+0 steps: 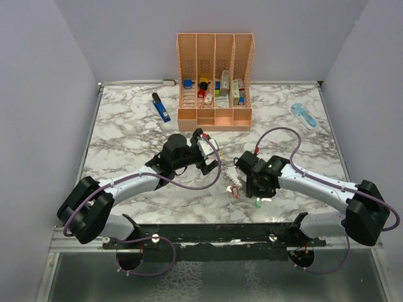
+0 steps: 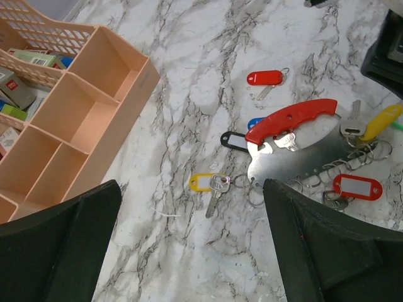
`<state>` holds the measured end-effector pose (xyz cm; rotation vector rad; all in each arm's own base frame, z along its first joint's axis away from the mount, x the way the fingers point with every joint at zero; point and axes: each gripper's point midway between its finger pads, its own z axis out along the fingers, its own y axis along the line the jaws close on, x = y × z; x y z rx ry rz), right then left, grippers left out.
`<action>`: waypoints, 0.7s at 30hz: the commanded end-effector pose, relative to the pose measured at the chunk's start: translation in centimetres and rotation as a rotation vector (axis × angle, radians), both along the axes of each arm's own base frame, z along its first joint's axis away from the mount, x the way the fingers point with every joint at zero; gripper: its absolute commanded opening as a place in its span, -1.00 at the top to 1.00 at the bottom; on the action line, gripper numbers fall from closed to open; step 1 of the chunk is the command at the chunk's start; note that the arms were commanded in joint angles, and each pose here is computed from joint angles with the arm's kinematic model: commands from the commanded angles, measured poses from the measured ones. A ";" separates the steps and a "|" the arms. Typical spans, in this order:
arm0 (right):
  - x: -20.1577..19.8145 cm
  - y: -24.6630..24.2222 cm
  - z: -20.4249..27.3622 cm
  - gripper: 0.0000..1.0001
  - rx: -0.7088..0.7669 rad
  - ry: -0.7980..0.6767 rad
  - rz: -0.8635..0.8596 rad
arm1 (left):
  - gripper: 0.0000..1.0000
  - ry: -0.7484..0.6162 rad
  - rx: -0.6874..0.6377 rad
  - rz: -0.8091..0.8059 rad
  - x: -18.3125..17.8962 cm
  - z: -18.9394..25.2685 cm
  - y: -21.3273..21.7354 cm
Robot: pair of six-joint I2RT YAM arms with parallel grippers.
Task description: Put the keys on the keyring
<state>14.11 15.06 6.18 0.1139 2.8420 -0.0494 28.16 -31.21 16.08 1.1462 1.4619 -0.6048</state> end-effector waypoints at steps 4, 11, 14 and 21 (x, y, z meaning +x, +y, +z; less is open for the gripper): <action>3.4 -0.9 -1.6 0.11 -0.017 -0.021 0.044 | -0.98 -0.020 -0.035 0.035 0.1 0.9 0.6; 4.7 0.1 -3.0 0.10 -0.001 -0.005 0.096 | -0.98 -0.021 -0.035 0.039 0.1 1.0 0.6; 5.2 1.2 -3.7 0.17 0.030 0.004 0.122 | -0.98 -0.015 -0.041 0.041 0.1 1.1 0.6; 6.9 2.6 -1.7 0.98 0.058 -0.036 0.131 | -0.98 -0.031 -0.036 0.059 0.5 1.3 0.8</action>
